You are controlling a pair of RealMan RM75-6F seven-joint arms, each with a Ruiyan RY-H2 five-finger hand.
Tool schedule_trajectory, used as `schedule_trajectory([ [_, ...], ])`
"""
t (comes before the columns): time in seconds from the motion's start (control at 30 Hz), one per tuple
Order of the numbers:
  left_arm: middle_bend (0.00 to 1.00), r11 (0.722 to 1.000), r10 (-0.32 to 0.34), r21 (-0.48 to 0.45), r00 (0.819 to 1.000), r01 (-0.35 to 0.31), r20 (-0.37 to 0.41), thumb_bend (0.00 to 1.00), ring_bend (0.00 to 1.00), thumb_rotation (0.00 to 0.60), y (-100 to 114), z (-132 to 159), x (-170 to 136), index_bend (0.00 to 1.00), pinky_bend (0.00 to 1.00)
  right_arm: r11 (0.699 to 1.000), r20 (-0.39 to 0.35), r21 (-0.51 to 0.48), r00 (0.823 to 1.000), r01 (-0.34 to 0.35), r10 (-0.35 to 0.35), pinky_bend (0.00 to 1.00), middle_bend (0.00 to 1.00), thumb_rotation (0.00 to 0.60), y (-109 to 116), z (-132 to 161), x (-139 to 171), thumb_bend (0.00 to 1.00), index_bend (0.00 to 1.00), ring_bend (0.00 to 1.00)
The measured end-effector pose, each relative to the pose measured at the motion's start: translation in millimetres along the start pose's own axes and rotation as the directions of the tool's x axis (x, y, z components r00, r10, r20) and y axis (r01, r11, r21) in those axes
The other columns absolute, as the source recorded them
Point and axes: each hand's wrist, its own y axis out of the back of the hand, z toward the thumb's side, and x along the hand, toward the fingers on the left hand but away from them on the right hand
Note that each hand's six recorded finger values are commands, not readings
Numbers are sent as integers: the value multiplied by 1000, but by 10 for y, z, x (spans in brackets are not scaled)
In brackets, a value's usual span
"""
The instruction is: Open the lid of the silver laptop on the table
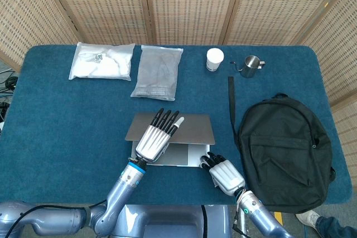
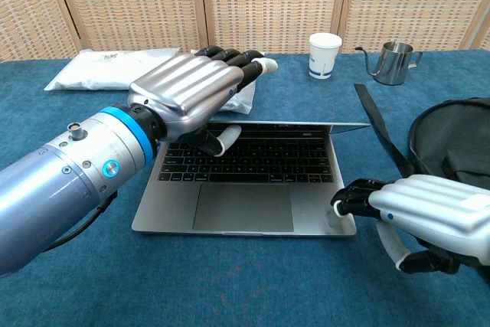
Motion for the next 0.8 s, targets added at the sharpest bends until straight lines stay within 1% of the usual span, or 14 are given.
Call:
schedule_trajectory([
  [0.13,0,1000,1,-3,1000,-1,-2,521,0,600,13,-7,5,0,0,999,36,26,999,-32,31,186,127,600,-42,17,-79,1000,214,51],
  [0.27,0,1000,1,-2,1000,-1,-3,521,0,600,21,-8,8,0,0,999,48,24,998,-49,47,186,149,600,-49,47,-121,1000,214,73],
  [0.47,0,1000,4,3,1000,-4,0,520,0,600,35,-4,15,0,0,997,47,55,997,-57,54,186,197,600,-41,78,-135,1000,214,110],
  [0.67,0,1000,15,11,1000,-15,-5,520,0,600,77,-28,40,0,0,995,35,87,998,-52,49,186,215,600,-40,111,-126,1000,214,116],
  [0.8,0,999,28,25,999,-27,-22,519,0,600,137,-96,85,0,0,994,26,100,998,-54,51,186,222,600,-45,131,-113,1000,215,116],
])
